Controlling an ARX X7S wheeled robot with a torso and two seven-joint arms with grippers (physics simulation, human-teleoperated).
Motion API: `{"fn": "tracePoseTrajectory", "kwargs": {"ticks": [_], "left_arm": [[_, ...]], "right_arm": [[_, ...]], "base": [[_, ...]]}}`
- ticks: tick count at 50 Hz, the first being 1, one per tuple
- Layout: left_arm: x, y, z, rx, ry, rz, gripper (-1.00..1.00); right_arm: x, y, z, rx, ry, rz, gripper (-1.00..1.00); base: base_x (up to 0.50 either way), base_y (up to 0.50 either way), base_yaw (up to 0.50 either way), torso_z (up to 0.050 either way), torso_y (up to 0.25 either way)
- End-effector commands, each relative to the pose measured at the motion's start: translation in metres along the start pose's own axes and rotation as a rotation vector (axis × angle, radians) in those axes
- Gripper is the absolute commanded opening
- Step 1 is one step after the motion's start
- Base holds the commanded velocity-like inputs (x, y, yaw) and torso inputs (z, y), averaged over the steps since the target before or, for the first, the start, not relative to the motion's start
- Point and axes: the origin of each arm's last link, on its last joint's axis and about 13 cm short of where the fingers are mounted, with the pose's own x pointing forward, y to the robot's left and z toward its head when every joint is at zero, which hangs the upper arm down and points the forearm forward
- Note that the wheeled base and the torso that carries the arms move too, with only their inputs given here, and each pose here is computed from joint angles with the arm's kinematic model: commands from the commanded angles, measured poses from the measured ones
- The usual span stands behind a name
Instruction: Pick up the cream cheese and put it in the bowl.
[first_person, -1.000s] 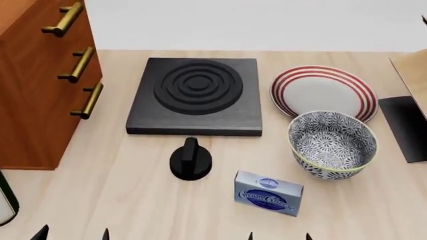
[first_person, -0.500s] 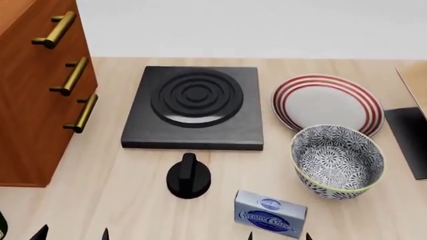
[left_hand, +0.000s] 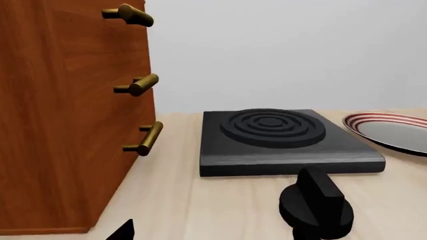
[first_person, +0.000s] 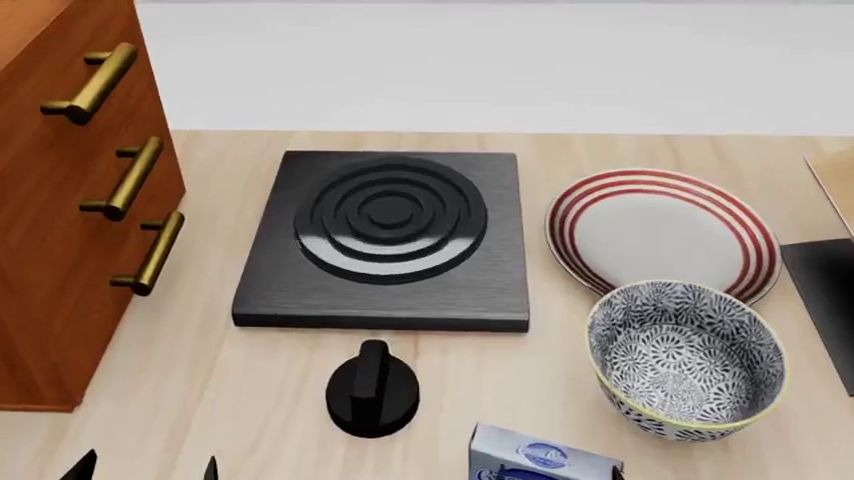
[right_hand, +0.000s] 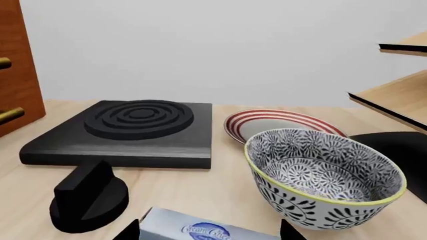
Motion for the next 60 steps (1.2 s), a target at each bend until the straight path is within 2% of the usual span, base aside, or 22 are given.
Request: {"fn": "tracePoseTrajectory", "kwargs": {"ticks": [1,60], "left_arm": [[0.0002,-0.0001,-0.0002,0.001,0.001,0.000,1.00],[-0.0002,0.0000,0.0007,-0.001,-0.001,0.000,1.00]], "right_arm": [[-0.0001,0.0000,0.0000,0.000,0.001,0.000,1.00],[0.0000,0.0002,-0.0002,0.001,0.002,0.007,1.00]], "base": [[0.15,0.00,0.00,0.000,0.000],[0.15,0.00,0.00,0.000,0.000]]}}
